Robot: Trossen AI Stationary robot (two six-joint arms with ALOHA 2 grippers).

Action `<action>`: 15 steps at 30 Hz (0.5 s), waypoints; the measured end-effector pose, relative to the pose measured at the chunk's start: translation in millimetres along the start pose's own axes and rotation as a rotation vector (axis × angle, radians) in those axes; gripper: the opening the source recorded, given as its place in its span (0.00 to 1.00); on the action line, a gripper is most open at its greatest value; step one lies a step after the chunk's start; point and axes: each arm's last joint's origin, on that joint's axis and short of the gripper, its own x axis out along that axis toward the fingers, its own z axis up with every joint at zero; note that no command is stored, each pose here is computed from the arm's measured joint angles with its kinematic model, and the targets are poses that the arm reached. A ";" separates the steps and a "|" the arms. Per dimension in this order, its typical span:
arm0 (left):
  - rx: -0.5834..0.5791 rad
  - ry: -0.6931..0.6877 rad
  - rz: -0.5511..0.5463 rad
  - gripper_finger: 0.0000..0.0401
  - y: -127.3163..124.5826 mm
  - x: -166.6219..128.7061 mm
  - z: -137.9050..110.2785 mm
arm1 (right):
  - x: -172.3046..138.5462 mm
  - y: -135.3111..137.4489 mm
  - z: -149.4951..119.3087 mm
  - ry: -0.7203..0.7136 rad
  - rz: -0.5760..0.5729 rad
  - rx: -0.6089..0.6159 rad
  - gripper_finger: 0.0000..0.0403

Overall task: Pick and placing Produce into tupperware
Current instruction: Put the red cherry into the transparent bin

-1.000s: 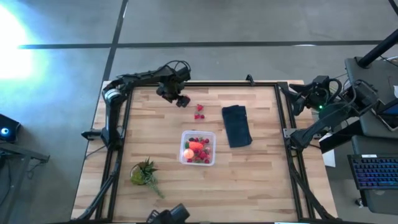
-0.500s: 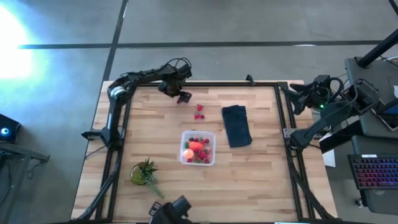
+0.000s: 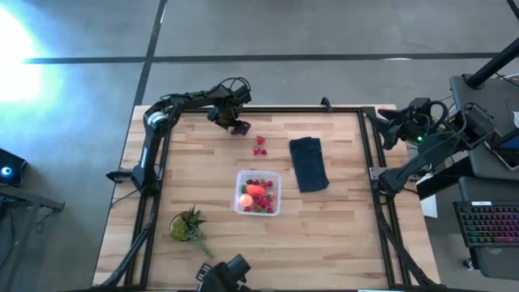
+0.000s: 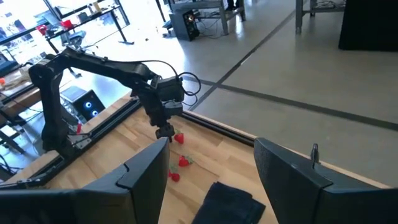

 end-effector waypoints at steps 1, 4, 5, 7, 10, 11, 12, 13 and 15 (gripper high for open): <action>0.001 0.000 0.001 0.50 0.2 0.0 0.0 | 0.0 0.1 0.0 0.000 0.000 0.000 0.56; 0.001 -0.001 0.006 0.41 0.5 0.1 0.1 | 0.0 0.1 0.0 0.000 0.000 0.003 0.56; 0.001 -0.002 0.007 0.39 0.5 -0.1 0.0 | 0.0 0.1 0.0 0.000 0.000 0.004 0.56; 0.012 -0.006 0.005 0.34 0.6 -0.1 0.4 | 0.0 0.1 0.0 0.000 0.000 0.004 0.56; 0.024 -0.010 0.004 0.28 0.4 -0.4 0.8 | 0.0 0.1 0.0 0.000 0.000 0.007 0.56; 0.025 -0.011 0.003 0.26 0.4 -0.5 0.9 | 0.0 0.1 0.0 0.000 0.000 0.007 0.56; 0.025 -0.013 0.002 0.25 0.3 -0.6 1.0 | 0.0 0.1 0.0 0.000 0.000 0.007 0.56; 0.025 -0.014 0.001 0.24 0.3 -0.6 1.1 | 0.0 0.1 0.0 0.000 0.000 0.007 0.56; 0.026 -0.015 -0.002 0.22 0.1 -0.6 1.2 | 0.0 0.1 0.0 0.000 0.000 0.007 0.56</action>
